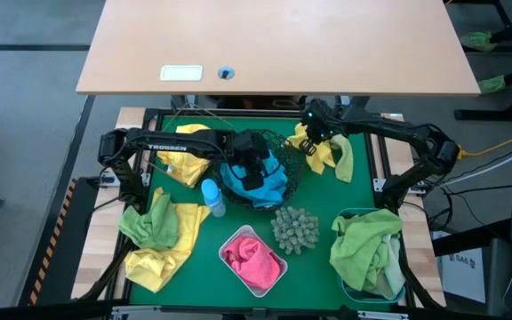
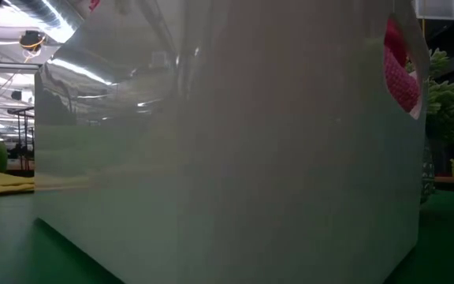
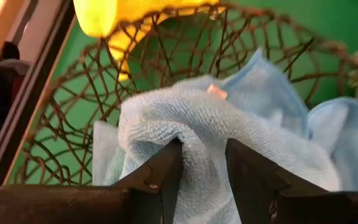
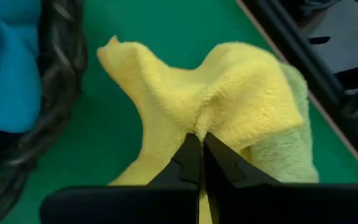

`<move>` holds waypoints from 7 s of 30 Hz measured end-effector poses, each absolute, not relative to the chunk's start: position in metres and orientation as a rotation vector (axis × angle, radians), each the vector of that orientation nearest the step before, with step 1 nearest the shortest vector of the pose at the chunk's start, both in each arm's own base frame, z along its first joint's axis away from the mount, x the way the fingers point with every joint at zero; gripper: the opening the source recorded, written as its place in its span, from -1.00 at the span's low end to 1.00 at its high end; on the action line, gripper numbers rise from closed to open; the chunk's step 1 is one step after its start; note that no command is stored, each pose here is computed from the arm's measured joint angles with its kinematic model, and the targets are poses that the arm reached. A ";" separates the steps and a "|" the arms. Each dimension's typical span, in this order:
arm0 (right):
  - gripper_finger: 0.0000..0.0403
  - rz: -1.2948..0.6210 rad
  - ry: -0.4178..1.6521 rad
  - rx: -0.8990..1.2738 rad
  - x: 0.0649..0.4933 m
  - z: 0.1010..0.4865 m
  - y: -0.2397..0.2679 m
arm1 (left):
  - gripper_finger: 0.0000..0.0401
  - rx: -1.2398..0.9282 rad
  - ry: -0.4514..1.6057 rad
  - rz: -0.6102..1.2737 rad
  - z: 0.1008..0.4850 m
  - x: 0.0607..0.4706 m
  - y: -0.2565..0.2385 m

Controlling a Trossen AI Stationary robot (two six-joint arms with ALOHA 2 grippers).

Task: Sort microfiber towel by color & place in baskets
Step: Put the blue microfiber cloth into the circular wire basket, then put the yellow microfiber cloth into the rectangular wire basket

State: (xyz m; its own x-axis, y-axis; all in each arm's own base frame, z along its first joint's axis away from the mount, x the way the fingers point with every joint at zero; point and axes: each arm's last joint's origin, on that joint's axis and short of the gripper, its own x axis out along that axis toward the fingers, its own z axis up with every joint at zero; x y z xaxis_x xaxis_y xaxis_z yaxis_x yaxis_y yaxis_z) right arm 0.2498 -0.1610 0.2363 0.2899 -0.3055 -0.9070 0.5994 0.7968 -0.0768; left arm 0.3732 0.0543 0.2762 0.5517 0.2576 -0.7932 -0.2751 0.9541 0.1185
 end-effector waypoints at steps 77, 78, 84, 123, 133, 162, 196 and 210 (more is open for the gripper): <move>-0.49 -0.035 0.831 -0.096 0.304 0.395 -0.036 | -0.93 0.009 0.598 0.252 0.347 0.393 0.055; -0.41 -0.034 0.832 -0.096 0.304 0.395 -0.036 | -0.93 0.009 0.598 0.252 0.347 0.393 0.055; -0.04 -0.116 0.874 -0.132 0.302 0.393 -0.038 | -0.94 0.015 0.595 0.268 0.349 0.392 0.056; 0.09 -0.197 1.115 -0.117 0.283 0.380 -0.038 | -0.94 0.051 0.416 0.941 0.472 0.190 0.046; 0.09 -0.196 1.115 -0.118 0.283 0.380 -0.038 | -0.94 -0.085 0.823 1.050 0.434 0.153 0.041; 0.09 -0.192 1.115 -0.124 0.283 0.380 -0.038 | -0.89 0.026 1.273 1.054 0.253 0.171 0.042; 0.09 -0.458 1.294 0.067 0.253 0.333 -0.131 | -0.13 -0.212 1.259 0.901 0.264 0.180 0.037; 0.09 -0.574 1.507 0.266 0.209 0.260 -0.172 | -0.13 -0.330 1.175 0.800 0.296 0.189 0.036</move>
